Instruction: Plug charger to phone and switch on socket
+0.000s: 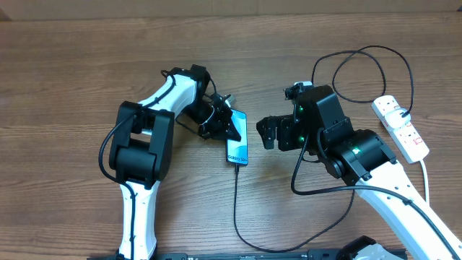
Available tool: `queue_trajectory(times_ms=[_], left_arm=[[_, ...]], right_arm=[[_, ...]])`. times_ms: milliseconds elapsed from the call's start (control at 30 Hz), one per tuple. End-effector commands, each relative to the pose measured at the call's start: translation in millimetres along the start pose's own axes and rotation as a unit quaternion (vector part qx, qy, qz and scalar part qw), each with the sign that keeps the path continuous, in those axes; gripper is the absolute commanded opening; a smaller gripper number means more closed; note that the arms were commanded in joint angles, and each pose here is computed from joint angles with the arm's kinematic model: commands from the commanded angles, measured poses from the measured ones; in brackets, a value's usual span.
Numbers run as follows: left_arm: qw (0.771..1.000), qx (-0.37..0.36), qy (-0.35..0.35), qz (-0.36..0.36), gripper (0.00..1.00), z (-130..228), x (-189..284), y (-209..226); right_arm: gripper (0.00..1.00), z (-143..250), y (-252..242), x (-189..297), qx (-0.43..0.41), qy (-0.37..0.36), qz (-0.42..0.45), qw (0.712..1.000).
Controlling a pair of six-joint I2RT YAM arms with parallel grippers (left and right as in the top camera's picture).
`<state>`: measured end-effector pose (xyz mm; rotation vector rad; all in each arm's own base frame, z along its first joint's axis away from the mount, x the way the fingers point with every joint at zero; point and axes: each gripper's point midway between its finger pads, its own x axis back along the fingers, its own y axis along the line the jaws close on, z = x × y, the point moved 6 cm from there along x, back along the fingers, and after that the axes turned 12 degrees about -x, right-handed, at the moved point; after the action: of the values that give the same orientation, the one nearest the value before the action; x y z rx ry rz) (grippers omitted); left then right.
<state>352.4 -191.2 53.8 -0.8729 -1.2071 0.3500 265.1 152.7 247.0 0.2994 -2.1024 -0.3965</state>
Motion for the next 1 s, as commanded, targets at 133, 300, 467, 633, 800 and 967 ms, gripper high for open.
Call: queue_trajectory(times_ms=[133,300,467,633,800,967], left_arm=[[0.982,0.056,0.071,-0.163,0.24,22.5,-4.5,24.8],[0.973,0.051,0.079,-0.21,0.41,24.3,-2.6,32.6],[0.97,0.043,0.072,-0.229,0.46,20.8,-1.2,37.0],[0.971,0.034,0.057,-0.23,0.5,14.5,-1.6,38.2],[0.971,0.027,0.048,-0.231,0.53,10.6,-1.8,38.8],[0.971,0.029,0.045,-0.232,0.61,9.7,-1.8,39.0]], right_arm=[[1.0,-11.3,3.9,3.6,0.002,-0.025,-0.003,1.0],[1.0,-13.9,5.3,0.4,0.002,-0.029,-0.006,1.0],[1.0,-19.3,8.9,0.5,0.003,-0.044,-0.015,0.999],[1.0,-23.4,11.6,1.0,0.004,-0.055,-0.022,0.998],[1.0,-27.6,14.4,1.7,-0.005,-0.065,-0.031,0.997],[1.0,-36.5,20.8,3.6,-0.024,-0.089,-0.051,0.994]])
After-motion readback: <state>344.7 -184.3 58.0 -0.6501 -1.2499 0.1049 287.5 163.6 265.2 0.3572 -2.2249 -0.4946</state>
